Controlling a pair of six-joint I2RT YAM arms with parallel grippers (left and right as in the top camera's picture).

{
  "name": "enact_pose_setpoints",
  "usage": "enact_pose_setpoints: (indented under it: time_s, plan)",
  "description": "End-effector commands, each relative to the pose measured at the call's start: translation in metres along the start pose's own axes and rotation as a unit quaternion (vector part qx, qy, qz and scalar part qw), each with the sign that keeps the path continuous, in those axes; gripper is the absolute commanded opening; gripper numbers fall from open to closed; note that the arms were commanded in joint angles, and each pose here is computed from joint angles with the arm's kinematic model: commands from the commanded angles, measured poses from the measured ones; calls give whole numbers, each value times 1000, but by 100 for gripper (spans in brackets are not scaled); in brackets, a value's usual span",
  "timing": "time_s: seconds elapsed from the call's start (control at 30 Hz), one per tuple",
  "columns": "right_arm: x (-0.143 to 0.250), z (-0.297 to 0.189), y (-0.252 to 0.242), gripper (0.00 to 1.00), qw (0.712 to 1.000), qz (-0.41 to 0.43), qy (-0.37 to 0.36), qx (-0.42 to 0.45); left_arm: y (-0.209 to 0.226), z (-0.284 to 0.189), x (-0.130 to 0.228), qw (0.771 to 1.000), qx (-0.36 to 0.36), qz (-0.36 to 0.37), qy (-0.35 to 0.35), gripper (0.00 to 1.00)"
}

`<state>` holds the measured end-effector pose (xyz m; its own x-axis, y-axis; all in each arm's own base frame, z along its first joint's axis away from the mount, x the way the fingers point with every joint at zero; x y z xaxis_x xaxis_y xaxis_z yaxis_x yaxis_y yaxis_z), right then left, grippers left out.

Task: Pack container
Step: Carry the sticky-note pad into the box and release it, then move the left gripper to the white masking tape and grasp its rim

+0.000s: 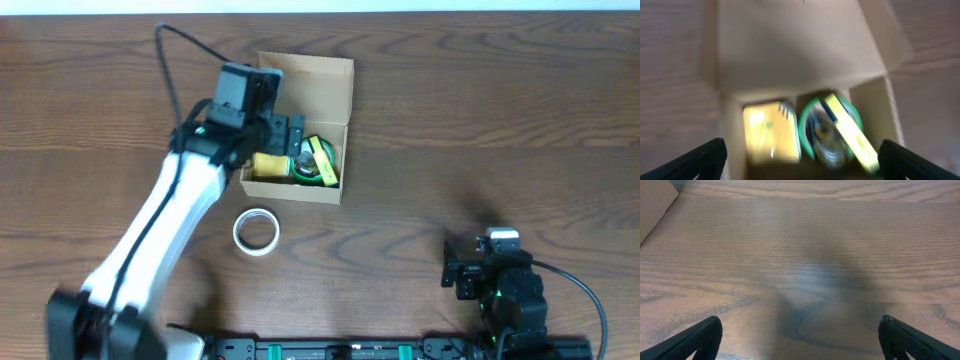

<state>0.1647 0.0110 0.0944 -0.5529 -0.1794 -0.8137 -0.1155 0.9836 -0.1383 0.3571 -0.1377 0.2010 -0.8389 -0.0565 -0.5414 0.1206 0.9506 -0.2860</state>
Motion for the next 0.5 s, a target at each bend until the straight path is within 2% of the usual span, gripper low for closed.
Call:
enact_pose_setpoints:
  time_s: [0.0,0.2,0.37,0.47]
  plan:
    - [3,2,-2,99,1000,-4,4,6,-2,-49,-4,999,-6,-33,-32,98]
    - [3,2,-2,99,1000,-4,4,6,5,-92,39,993,-6,-110,-37,98]
    - [3,2,-2,99,1000,-4,4,6,21,-92,89,976,-25,-213,-38,98]
    - [3,2,-2,99,1000,-4,4,6,34,-84,108,961,-42,-270,-40,98]
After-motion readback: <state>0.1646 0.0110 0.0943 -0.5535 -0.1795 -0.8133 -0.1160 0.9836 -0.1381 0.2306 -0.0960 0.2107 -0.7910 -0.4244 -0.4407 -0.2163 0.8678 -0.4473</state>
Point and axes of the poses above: each gripper's point midway between its finger pads, its own z axis out along the fingers, its own y axis along the line the jaws close on, x = y × z, the point moved 3 cm from there along -z, back along the fingers, and after that the axes turned 10 degrees about -z, right-handed, at the moved point
